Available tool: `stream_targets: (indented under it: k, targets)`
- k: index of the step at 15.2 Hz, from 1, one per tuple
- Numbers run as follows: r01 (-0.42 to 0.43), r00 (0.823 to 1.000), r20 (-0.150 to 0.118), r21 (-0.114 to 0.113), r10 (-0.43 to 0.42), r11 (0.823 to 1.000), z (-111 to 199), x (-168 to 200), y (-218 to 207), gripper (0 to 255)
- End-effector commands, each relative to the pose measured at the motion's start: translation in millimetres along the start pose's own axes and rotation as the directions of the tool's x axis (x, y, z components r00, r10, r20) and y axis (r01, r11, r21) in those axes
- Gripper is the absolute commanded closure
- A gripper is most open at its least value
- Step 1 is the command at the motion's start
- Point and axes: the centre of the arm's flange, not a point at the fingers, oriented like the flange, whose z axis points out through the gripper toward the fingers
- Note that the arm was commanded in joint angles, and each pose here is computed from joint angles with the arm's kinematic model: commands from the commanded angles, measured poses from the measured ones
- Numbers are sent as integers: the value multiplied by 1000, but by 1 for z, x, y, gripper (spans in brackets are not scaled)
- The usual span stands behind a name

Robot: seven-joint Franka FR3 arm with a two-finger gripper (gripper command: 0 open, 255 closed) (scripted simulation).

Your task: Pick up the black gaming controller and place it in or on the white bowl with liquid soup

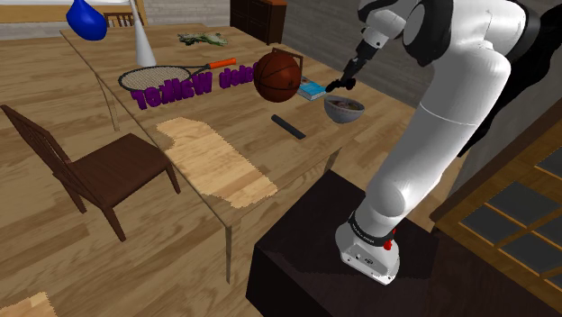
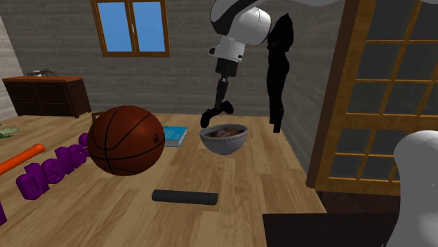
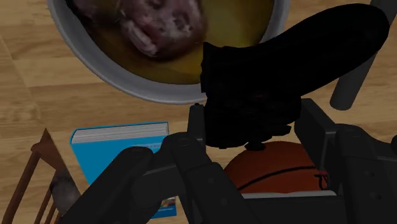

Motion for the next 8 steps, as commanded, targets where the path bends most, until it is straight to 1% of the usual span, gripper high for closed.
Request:
stream_targets:
  k: [1, 8]
  targets:
    - [1, 1000, 0, 0, -1, 1000, -10, -26, 18, 255]
    - [1, 1000, 0, 0, -1, 1000, 25, -35, 23, 255]
